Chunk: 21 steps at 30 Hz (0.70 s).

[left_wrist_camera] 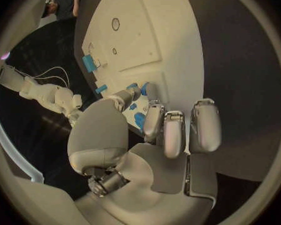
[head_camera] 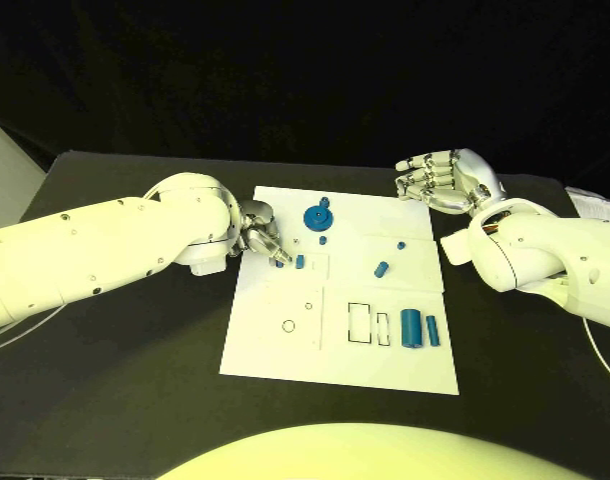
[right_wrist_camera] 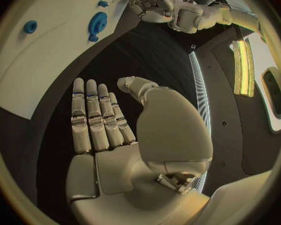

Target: Assemble the parts on the task board

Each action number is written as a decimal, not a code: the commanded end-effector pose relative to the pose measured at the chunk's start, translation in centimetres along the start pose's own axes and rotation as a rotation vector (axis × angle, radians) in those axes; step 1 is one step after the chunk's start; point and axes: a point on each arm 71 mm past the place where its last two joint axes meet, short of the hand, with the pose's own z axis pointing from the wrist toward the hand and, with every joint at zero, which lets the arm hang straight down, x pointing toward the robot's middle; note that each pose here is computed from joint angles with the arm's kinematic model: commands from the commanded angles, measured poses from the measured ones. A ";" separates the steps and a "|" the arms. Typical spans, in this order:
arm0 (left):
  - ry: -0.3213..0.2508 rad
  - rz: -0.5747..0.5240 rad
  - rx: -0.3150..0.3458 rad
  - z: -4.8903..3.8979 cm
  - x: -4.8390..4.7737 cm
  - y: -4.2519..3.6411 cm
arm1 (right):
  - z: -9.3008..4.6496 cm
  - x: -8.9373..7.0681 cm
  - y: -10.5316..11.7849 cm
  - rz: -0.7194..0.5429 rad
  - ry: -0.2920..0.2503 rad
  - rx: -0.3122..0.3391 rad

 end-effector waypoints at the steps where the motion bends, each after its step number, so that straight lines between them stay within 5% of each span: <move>1: 0.002 0.003 0.009 0.02 0.11 -0.13 | 0.0 0.2 0.1 0.003 0.018 -0.013; 21: -0.030 -0.019 0.011 -0.41 -0.20 0.24 | -0.1 0.1 0.1 0.003 0.017 -0.011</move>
